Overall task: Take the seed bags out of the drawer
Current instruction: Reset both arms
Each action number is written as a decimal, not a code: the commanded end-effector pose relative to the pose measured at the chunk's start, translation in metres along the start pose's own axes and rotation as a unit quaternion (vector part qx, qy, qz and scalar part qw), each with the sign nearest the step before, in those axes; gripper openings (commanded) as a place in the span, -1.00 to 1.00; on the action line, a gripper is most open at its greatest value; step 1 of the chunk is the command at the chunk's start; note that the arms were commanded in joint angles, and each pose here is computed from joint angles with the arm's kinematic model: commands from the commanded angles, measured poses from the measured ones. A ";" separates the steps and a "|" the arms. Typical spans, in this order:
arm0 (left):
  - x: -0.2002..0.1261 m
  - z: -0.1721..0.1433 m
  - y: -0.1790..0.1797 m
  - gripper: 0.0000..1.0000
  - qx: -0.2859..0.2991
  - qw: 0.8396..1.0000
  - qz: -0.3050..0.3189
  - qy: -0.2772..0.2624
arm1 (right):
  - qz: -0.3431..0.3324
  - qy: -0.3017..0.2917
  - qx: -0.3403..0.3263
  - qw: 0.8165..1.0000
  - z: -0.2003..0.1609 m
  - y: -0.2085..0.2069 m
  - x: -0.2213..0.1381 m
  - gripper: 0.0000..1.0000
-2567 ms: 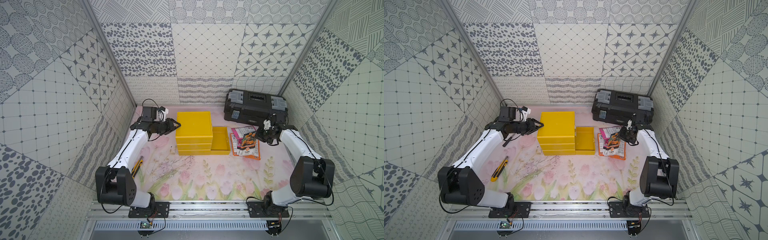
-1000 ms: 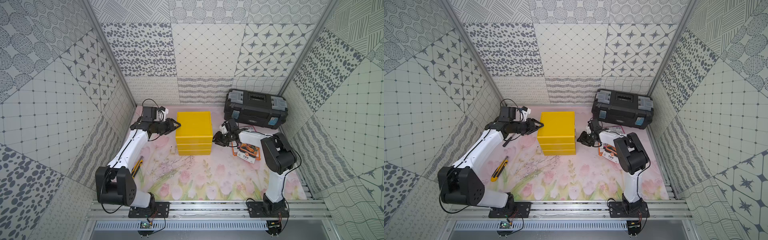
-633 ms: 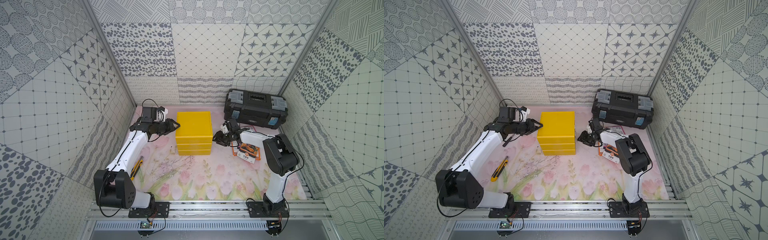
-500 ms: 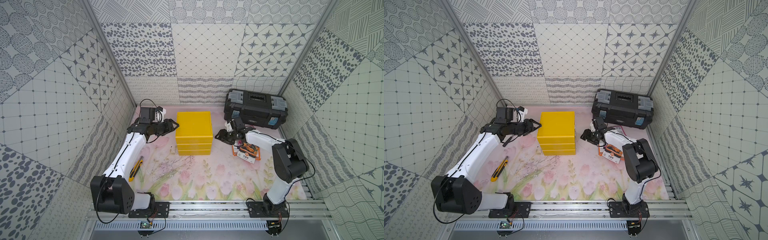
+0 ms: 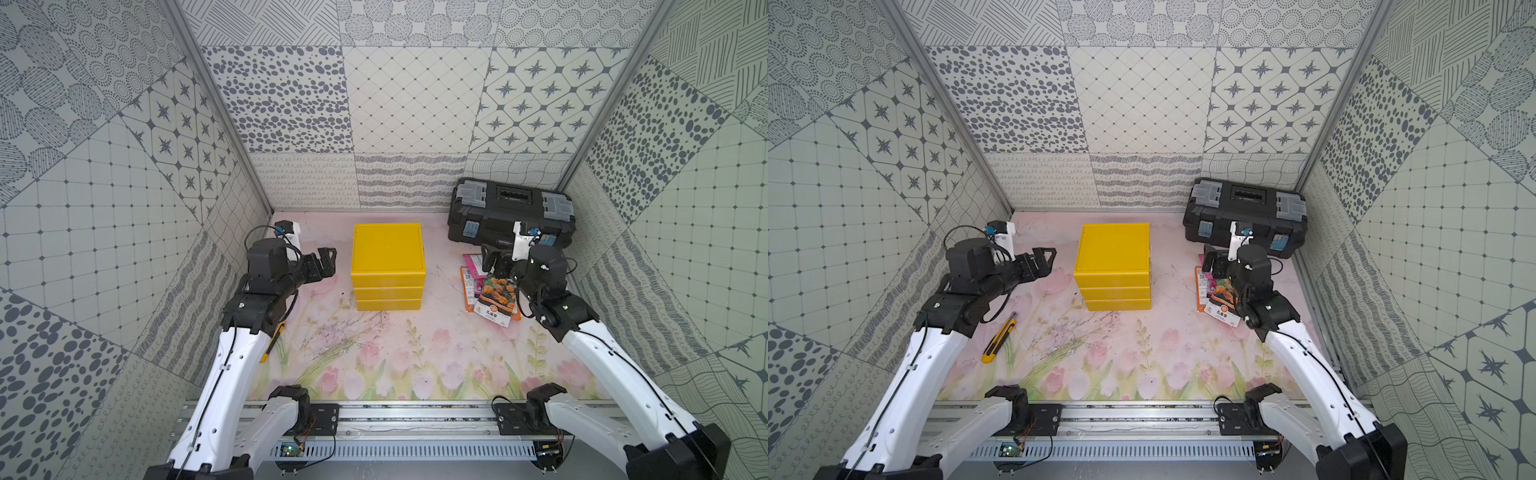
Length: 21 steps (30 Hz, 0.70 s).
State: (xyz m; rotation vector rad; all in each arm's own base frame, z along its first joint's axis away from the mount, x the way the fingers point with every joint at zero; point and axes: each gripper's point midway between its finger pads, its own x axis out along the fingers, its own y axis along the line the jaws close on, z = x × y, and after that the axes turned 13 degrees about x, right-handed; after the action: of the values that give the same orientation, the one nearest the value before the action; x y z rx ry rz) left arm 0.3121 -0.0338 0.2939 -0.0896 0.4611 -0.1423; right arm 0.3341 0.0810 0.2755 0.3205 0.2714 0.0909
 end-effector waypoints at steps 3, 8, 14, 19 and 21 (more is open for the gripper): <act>0.027 -0.013 0.046 0.99 0.001 0.987 0.116 -0.109 | -0.032 -0.112 -0.029 0.993 0.013 -0.024 0.006 0.98; 0.060 -0.079 0.076 0.99 -0.010 0.980 0.184 -0.068 | -0.127 -0.079 -0.055 0.987 -0.048 -0.077 0.030 0.98; 0.087 -0.120 0.092 0.99 0.028 0.974 0.220 -0.039 | -0.157 -0.042 -0.058 0.985 -0.096 -0.112 0.055 0.99; 0.119 -0.136 0.083 0.99 0.089 0.977 0.192 -0.039 | -0.138 -0.051 -0.063 0.987 -0.090 -0.110 0.068 0.98; 0.124 -0.134 0.077 0.99 0.093 0.979 0.176 -0.052 | -0.123 -0.060 -0.064 0.988 -0.092 -0.112 0.071 0.98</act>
State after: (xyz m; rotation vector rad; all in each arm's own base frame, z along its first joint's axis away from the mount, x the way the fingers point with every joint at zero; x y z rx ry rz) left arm 0.3331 0.0188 0.0659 0.0988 0.6349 0.1730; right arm 0.3654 0.0084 0.1047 0.1368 0.3372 -0.2032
